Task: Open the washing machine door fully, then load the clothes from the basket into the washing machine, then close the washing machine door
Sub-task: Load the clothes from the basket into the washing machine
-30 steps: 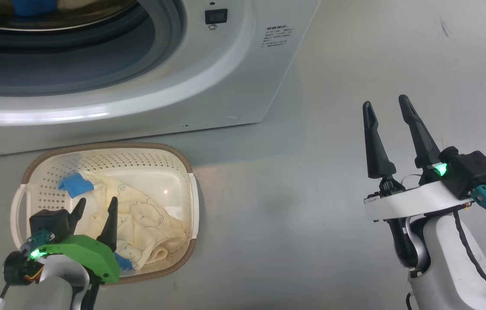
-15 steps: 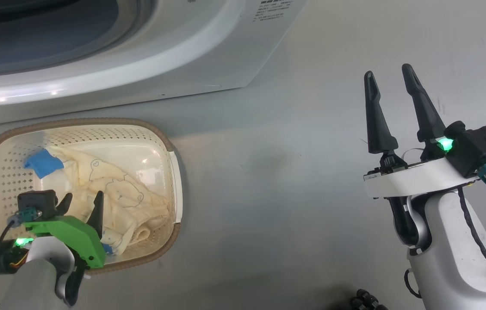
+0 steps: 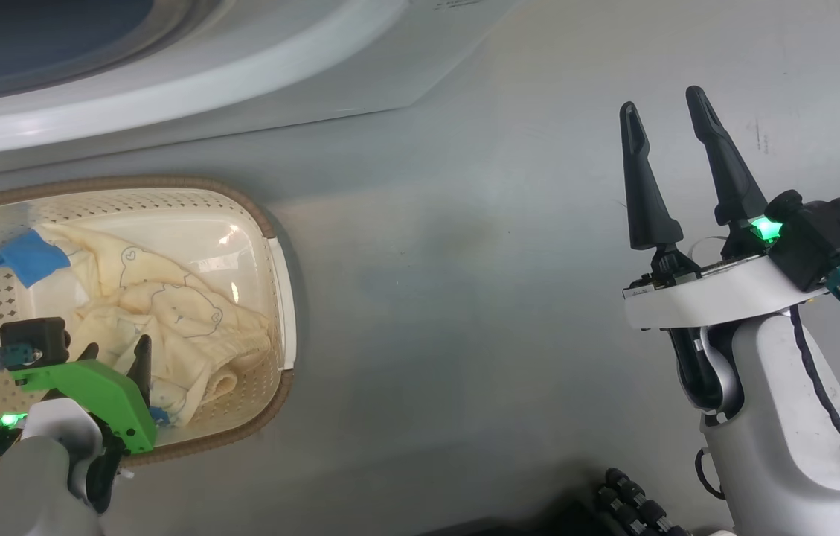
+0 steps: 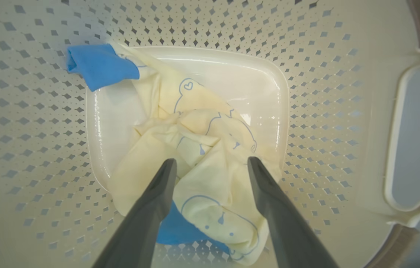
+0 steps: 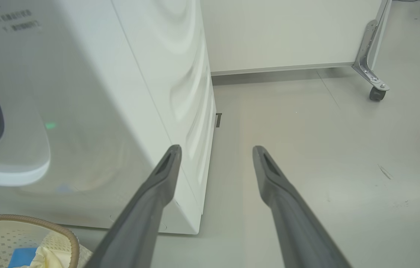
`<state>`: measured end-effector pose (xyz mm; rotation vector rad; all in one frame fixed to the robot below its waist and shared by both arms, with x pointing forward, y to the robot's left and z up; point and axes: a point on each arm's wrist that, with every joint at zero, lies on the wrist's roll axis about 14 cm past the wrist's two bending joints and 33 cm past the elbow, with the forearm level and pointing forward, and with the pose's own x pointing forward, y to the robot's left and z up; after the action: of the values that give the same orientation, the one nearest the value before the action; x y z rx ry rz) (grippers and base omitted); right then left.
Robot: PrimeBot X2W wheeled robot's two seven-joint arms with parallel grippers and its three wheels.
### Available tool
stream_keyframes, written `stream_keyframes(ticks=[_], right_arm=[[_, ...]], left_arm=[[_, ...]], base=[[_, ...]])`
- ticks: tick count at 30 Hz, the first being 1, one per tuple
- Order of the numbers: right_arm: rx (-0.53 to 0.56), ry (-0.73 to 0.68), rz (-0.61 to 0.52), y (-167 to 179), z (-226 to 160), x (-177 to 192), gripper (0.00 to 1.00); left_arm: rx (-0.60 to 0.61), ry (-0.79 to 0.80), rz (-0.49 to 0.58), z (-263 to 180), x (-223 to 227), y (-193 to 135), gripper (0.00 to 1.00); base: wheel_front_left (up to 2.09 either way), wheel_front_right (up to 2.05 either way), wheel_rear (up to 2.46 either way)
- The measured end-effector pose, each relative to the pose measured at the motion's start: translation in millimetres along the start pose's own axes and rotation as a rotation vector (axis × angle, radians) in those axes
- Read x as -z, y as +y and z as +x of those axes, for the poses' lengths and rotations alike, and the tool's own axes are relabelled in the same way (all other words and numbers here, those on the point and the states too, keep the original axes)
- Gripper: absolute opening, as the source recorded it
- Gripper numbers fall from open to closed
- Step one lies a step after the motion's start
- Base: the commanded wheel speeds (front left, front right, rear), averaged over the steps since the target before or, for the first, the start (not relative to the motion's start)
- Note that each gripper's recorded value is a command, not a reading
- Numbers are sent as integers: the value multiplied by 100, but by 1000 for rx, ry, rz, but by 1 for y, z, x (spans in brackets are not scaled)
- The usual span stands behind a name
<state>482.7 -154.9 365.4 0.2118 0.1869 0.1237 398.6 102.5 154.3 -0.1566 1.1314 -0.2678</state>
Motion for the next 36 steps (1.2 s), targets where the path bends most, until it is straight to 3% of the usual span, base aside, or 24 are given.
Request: stream_keyframes(ticks=[36], right_arm=[[16,70,-1,-15,20,43,100]], left_arm=[[-25,168,-64,50,32,16,100]], base=[[0,0,0]])
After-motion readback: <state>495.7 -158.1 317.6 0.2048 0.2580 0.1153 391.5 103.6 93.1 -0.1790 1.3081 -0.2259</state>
